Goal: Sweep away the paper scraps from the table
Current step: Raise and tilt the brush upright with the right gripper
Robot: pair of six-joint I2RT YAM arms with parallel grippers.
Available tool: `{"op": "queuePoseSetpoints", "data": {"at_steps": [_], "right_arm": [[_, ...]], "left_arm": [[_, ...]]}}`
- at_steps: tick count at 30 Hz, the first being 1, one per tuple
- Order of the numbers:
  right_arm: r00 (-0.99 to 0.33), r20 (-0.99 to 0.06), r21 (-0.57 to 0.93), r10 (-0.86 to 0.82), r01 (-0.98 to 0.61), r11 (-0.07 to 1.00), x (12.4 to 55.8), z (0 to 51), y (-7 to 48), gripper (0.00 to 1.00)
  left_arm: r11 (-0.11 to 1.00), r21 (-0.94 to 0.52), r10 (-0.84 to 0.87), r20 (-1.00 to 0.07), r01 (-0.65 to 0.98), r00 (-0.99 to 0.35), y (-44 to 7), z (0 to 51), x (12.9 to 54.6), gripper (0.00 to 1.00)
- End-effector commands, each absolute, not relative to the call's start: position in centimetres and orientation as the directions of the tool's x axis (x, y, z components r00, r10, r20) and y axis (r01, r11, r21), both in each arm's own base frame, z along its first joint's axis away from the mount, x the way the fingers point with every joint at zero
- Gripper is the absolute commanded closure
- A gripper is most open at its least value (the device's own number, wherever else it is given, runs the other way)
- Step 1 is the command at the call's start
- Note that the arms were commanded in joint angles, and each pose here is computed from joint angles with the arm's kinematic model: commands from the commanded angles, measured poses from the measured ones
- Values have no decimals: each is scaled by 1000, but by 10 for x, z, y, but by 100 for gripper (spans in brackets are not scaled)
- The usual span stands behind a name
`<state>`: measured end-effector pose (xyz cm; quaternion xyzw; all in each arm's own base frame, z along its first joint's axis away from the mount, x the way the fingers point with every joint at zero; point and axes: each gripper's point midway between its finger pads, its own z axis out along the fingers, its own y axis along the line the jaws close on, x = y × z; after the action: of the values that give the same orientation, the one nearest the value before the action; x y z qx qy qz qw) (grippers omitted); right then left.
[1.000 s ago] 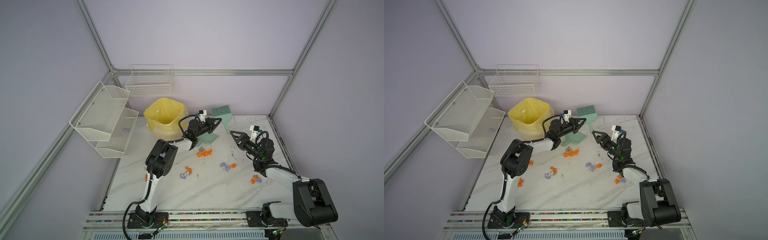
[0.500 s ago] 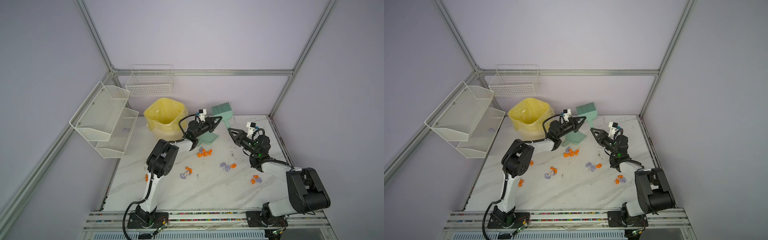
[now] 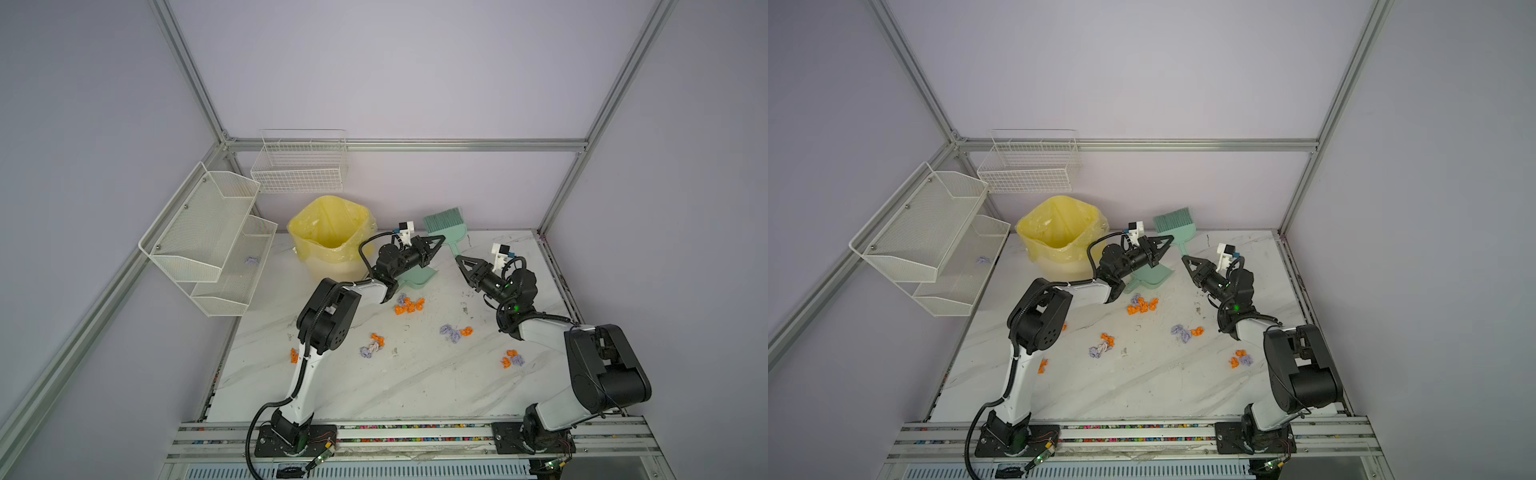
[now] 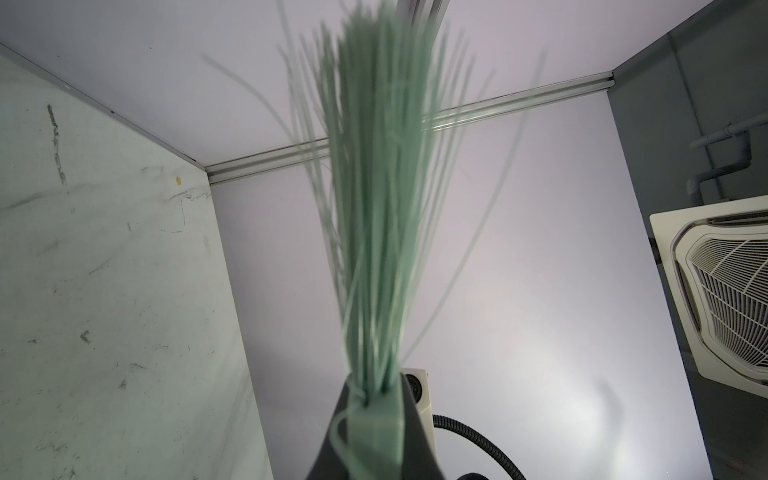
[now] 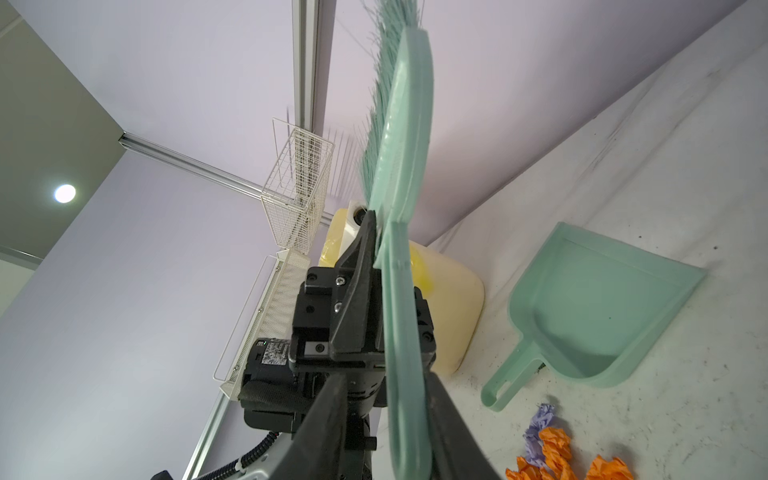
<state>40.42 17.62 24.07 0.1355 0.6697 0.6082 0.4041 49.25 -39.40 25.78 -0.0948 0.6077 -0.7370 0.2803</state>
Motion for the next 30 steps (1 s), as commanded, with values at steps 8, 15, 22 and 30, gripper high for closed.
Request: {"op": "queuePoseSetpoints", "data": {"at_steps": [8, 15, 22, 30], "right_arm": [[-600, -423, 890, 679, -417, 187, 412, 278, 181, 88], [-585, -446, 880, 677, -424, 214, 410, 286, 179, 100], [-539, -519, 851, 663, -398, 342, 405, 299, 157, 100], [-557, -552, 832, 620, -320, 453, 405, 296, 128, 100]], "left_arm": [[-152, -917, -519, -244, 370, -819, -402, 288, 483, 100], [-142, -921, -502, -249, 363, -828, -401, 287, 476, 70], [-75, -918, -467, -312, 389, -827, -387, 299, 444, 4], [158, -890, -339, -456, 428, -823, -364, 287, 396, 0]]}}
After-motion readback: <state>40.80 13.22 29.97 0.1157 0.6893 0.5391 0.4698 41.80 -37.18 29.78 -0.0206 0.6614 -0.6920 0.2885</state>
